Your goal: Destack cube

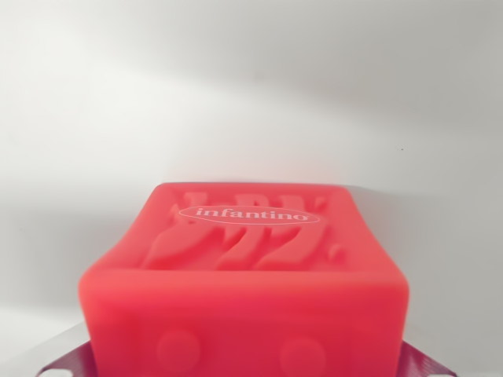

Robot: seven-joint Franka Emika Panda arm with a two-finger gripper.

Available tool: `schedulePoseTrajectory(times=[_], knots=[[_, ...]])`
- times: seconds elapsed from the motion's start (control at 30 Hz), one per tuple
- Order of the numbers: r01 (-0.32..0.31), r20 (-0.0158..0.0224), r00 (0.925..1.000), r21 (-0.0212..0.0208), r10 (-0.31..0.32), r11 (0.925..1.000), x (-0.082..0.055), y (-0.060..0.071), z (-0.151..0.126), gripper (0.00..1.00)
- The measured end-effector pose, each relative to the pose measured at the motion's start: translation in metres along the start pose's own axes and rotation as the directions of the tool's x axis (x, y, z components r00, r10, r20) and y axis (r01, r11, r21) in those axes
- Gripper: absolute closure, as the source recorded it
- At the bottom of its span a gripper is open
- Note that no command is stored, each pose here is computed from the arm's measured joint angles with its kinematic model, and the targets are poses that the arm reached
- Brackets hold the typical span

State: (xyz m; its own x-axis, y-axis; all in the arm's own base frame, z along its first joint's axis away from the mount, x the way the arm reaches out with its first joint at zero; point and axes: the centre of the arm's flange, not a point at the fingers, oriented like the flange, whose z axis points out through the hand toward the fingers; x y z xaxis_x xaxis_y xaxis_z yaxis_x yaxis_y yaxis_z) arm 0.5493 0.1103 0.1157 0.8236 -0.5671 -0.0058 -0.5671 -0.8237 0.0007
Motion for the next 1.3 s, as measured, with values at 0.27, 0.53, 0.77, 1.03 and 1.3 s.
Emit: schedulePoseTrajectory(times=[0.27, 0.53, 0.77, 1.03, 1.3], knots=[[0.000, -0.0002, 1.0000, 0.0001, 0.000, 1.0000, 0.0000, 0.0000, 0.0001, 0.00], [0.000, -0.0003, 1.0000, 0.0003, 0.000, 1.0000, 0.0001, -0.0001, 0.0001, 0.00], [0.000, -0.0003, 1.0000, 0.0003, 0.000, 1.0000, 0.0001, -0.0001, 0.0001, 0.00], [0.000, -0.0003, 1.0000, 0.0002, 0.000, 1.0000, 0.0001, -0.0001, 0.0001, 0.00], [0.000, -0.0024, 1.0000, 0.0018, 0.000, 1.0000, 0.0005, -0.0004, -0.0046, 0.00]])
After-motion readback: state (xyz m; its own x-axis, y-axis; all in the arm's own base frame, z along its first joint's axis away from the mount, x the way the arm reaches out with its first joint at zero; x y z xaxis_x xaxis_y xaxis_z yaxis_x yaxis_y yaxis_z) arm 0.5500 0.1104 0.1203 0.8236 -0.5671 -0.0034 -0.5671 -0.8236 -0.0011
